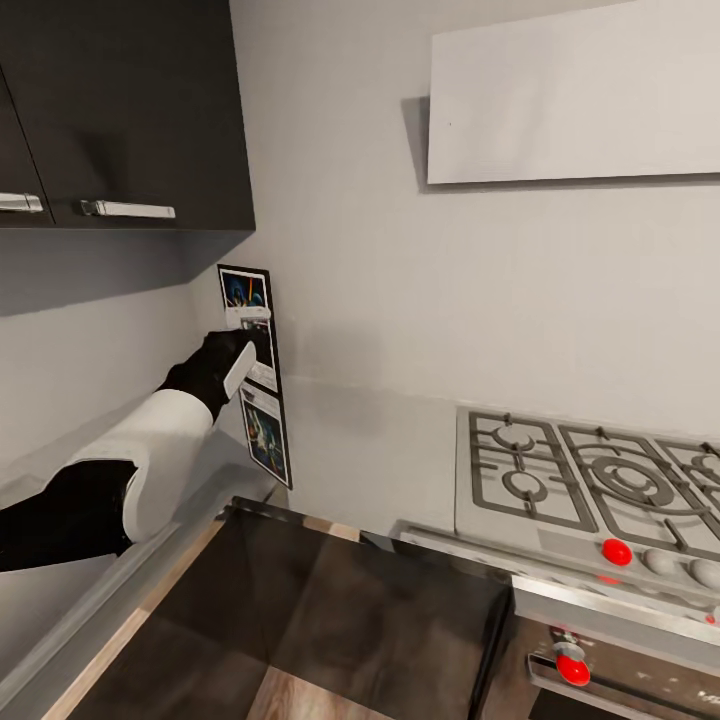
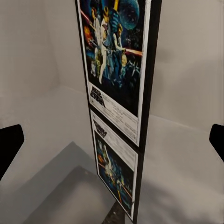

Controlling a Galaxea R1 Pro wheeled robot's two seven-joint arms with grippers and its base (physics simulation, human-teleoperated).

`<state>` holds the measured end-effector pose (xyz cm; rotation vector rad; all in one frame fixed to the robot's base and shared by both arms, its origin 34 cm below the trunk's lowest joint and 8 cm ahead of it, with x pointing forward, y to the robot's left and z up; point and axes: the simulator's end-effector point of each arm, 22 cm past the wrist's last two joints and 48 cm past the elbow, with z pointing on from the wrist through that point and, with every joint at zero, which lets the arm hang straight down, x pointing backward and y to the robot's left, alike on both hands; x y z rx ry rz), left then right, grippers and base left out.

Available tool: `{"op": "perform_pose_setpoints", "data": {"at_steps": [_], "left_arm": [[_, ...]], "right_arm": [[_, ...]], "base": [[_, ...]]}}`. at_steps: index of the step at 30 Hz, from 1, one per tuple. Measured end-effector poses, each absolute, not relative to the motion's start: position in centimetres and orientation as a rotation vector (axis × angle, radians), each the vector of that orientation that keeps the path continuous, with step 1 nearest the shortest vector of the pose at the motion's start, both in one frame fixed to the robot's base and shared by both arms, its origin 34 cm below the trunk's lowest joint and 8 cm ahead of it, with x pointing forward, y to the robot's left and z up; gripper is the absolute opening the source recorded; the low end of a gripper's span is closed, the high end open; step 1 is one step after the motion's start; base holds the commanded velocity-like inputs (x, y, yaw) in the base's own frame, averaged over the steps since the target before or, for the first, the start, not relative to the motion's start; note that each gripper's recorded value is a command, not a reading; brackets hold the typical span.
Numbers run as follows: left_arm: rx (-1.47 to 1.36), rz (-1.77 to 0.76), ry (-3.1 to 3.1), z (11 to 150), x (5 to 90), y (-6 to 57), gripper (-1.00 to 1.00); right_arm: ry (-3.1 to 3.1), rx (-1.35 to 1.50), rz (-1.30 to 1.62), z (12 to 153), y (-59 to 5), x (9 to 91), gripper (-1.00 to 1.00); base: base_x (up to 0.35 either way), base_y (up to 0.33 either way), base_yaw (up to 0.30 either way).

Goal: Pick up the poster from the kitchen countertop and hang it on one of the wall nails in the kitchen.

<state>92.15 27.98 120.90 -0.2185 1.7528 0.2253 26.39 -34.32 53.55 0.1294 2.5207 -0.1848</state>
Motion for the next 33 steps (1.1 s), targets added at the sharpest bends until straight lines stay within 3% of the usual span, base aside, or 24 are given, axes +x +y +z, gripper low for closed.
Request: {"op": "perform_pose_setpoints", "data": {"at_steps": [14,26,33], "left_arm": [[-0.222,0.222,1.744,120.8,92.6,28.0,1.0],[-0.223,0.222,1.742,120.8,92.7,28.0,1.0],[-0.226,0.217,1.719,122.0,92.6,28.1,1.0]], "right_arm": [[2.533,0.156,-0.202,53.4,-34.9,25.8,1.0],[2.542,0.148,-0.199,53.3,-34.8,25.5,1.0],[2.542,0.136,-0.193,53.3,-34.7,25.6,1.0]], "base": [[0.007,0.0,0.0],[0.13,0.0,0.0],[0.289,0.0,0.0]]}}
